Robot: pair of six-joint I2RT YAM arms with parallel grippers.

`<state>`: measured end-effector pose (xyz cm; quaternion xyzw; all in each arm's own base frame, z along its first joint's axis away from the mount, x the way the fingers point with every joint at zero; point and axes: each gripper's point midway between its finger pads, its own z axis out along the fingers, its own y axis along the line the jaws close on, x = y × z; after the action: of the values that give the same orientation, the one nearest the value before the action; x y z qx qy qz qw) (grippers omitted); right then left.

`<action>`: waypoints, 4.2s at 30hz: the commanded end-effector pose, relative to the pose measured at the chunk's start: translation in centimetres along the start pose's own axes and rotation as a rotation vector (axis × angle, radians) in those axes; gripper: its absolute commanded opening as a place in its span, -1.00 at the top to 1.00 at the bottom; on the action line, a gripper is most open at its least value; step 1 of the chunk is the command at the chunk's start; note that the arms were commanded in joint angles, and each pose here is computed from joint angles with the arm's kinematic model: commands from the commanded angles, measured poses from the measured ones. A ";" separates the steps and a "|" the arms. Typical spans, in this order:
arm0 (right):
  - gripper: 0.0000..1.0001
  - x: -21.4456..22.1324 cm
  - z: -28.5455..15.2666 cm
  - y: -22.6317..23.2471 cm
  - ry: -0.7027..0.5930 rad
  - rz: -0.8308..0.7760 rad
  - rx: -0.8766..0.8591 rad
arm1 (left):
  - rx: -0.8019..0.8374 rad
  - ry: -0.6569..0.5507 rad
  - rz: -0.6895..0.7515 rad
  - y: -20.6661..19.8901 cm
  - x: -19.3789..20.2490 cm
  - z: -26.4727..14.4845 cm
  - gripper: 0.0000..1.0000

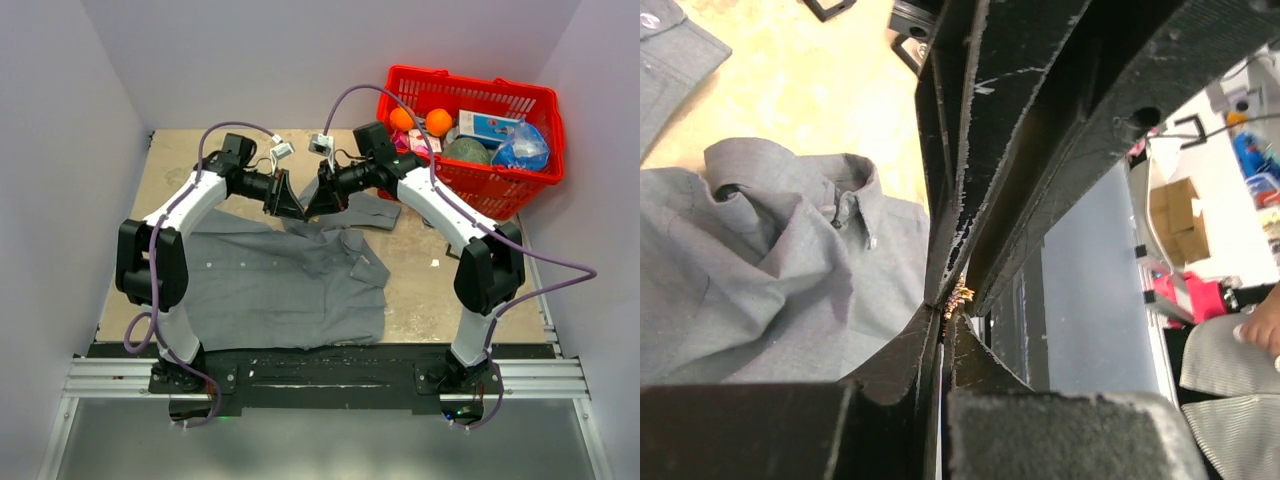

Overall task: Remove the brooch from the garment
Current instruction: Close the brooch, then place the brooch in the brooch box.

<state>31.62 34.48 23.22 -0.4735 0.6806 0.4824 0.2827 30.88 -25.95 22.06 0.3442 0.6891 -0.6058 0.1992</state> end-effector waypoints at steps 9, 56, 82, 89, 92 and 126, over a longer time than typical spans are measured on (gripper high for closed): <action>0.96 -0.7 3.5 -0.1 -0.046 0.033 0.053 | 0.218 -0.044 0.032 -5.3 -3.5 -0.4 1.00; 0.28 -2.1 -5.0 0.9 -0.076 0.160 -0.025 | 0.071 -0.025 0.095 -2.1 -2.1 -0.1 1.00; 1.00 -2.8 -3.3 2.4 -0.093 0.151 -0.141 | 0.050 -0.024 0.097 -1.6 -2.5 0.0 0.95; 1.00 0.9 -8.7 0.8 0.059 -0.064 0.162 | -0.077 -0.004 0.143 0.1 -3.1 -0.4 -0.35; 1.00 5.0 -13.0 -1.3 0.205 -0.117 0.404 | -0.145 0.003 0.153 1.1 -3.6 -0.7 -0.92; 1.00 26.1 -33.1 -13.6 0.983 -0.199 1.160 | -0.312 0.024 0.199 1.6 -3.6 -2.1 -0.99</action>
<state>34.50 -5.98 7.65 -0.4669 0.8416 -0.2041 0.1789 35.27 -25.09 21.95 0.3641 0.7508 -0.4790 0.2726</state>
